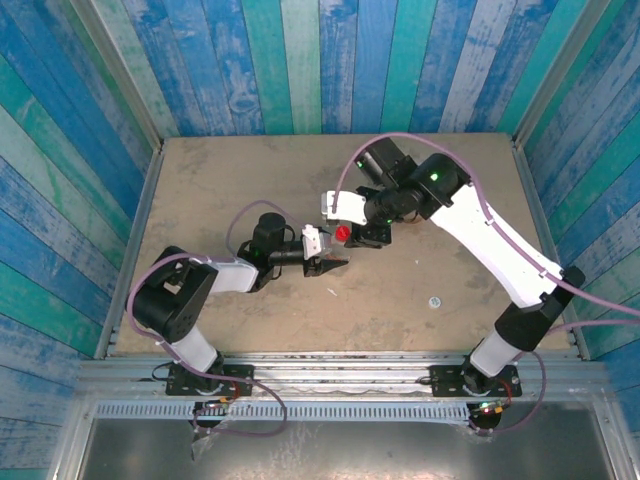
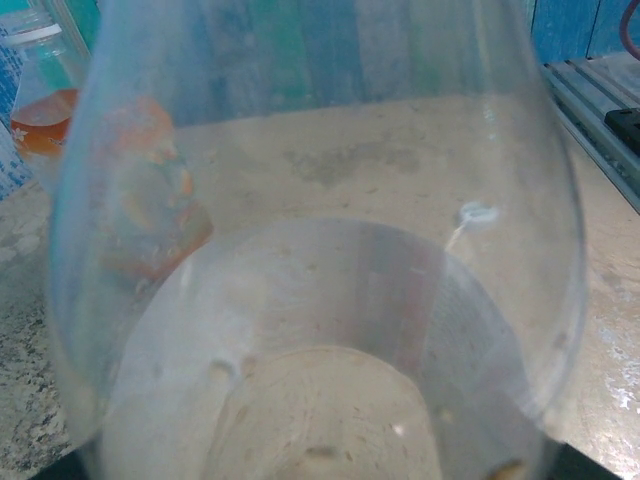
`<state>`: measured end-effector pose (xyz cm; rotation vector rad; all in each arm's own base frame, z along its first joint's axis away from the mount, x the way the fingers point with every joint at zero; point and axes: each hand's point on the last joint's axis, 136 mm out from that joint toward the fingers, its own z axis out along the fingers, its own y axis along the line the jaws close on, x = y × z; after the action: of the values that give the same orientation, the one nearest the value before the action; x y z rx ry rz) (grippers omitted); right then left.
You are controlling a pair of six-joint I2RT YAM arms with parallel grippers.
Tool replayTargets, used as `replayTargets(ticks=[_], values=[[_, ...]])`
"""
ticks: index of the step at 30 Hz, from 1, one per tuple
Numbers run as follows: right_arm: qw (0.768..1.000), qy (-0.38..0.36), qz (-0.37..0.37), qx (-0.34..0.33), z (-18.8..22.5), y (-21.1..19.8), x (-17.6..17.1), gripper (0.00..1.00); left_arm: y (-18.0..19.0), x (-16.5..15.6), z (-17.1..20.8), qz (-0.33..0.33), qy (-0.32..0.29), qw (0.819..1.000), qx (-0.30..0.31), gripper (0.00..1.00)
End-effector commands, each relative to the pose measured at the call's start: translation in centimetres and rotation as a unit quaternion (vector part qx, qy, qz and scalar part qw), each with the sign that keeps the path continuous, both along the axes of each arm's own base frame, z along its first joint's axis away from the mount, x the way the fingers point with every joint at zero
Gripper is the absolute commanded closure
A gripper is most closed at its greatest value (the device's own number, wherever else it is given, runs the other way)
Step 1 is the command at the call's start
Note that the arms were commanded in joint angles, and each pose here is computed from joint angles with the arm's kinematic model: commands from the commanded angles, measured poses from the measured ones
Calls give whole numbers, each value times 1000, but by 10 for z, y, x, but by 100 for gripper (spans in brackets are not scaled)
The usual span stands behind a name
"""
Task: Screw on the bottle caps
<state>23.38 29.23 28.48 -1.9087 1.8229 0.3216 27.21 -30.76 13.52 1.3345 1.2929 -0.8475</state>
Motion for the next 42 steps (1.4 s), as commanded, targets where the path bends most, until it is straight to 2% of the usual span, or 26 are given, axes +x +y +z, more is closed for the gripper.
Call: replayTargets(ticks=[1, 13, 31, 42], values=[[999, -3, 20, -34, -9, -3, -2, 41, 6, -6, -16, 8, 25, 999, 29, 42], [997, -18, 13, -67, -28, 5, 15, 35, 6, -6, -14, 5, 26, 999, 25, 42], [996, 0, 14, -90, -47, 9, 17, 54, 5, -6, -16, 6, 33, 999, 26, 41], [995, -8, 6, -100, -49, 6, 21, 63, 5, -9, -9, 2, 34, 999, 6, 30]])
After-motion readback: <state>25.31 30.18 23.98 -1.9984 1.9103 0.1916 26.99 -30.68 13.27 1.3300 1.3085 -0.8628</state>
